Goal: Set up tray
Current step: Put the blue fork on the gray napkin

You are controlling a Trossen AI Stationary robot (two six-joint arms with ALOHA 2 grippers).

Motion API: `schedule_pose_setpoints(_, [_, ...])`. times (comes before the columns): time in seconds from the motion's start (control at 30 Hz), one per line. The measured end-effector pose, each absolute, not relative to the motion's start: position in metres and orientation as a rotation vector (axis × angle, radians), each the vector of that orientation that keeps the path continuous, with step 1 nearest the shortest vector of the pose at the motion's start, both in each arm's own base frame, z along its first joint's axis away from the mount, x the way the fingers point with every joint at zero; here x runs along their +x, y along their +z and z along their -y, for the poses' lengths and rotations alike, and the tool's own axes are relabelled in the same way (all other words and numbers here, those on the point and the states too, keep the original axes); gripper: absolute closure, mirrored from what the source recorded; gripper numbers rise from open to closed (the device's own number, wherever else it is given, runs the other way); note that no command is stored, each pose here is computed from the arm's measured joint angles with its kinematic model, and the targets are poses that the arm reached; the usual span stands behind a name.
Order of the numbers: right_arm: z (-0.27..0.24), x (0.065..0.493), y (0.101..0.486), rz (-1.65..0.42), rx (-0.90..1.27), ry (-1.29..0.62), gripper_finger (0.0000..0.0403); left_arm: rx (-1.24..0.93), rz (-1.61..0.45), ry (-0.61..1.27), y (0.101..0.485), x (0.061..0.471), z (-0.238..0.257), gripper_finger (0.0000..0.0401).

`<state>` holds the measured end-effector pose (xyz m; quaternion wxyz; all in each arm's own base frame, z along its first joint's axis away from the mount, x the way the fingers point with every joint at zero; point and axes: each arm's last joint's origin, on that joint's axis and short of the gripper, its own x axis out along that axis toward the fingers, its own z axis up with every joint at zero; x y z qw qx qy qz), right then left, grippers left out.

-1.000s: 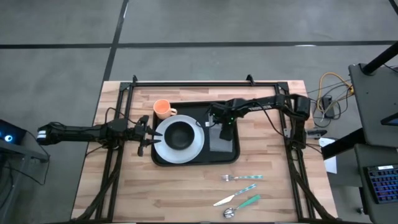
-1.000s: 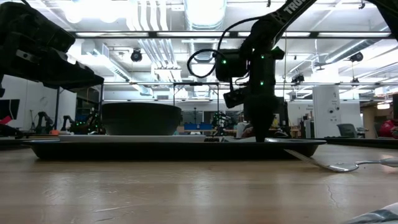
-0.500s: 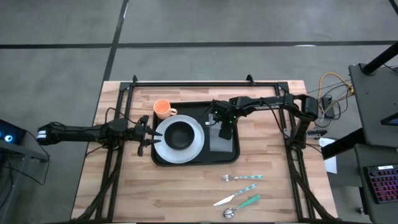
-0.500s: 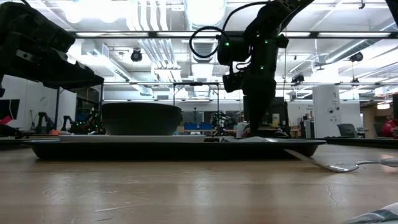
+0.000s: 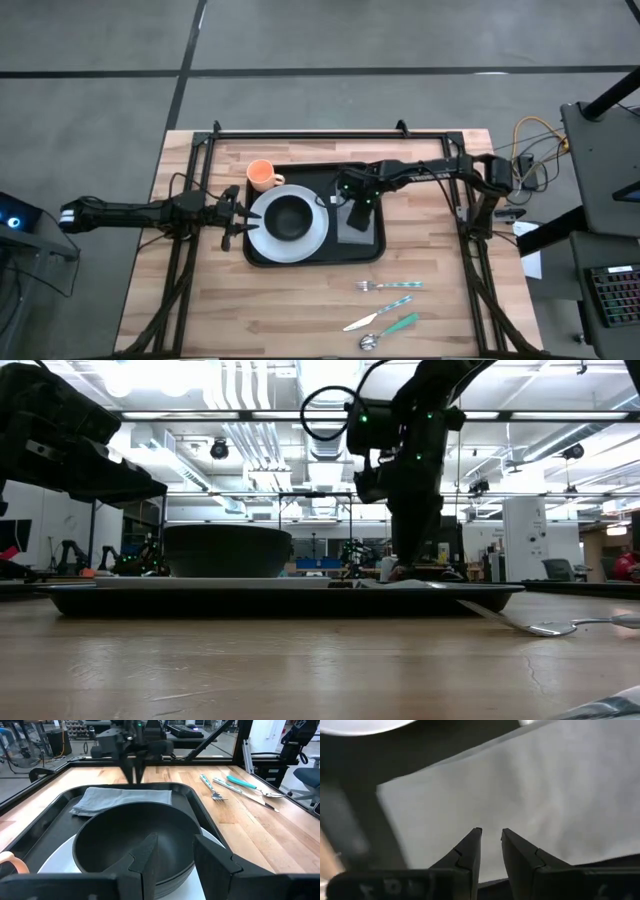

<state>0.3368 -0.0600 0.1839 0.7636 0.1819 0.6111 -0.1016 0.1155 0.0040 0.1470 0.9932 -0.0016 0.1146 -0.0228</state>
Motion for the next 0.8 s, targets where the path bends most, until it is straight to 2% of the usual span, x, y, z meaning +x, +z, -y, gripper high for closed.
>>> schedule_pose_setpoints(0.3, [0.017, 0.341, 0.187, -1.338, 0.429, -0.167, 0.0335, -0.003, -0.229, -0.045, 0.147, 0.115, -0.004, 0.0296])
schedule_pose_setpoints(0.47, [-0.017, 0.340, 0.193, -1.331, 0.372, -0.113, 0.0335, -0.003, -0.229, -0.046, 0.147, 0.115, -0.004, 0.0296])
schedule_pose_setpoints(0.67, [-0.043, 0.336, 0.199, -1.305, 0.306, -0.117, 0.0335, -0.003, -0.229, -0.045, 0.147, 0.115, -0.004, 0.0296])
schedule_pose_setpoints(0.8, [-0.057, 0.334, 0.200, -1.308, 0.378, -0.154, 0.0335, -0.003, -0.229, -0.045, 0.147, 0.115, -0.004, 0.0296])
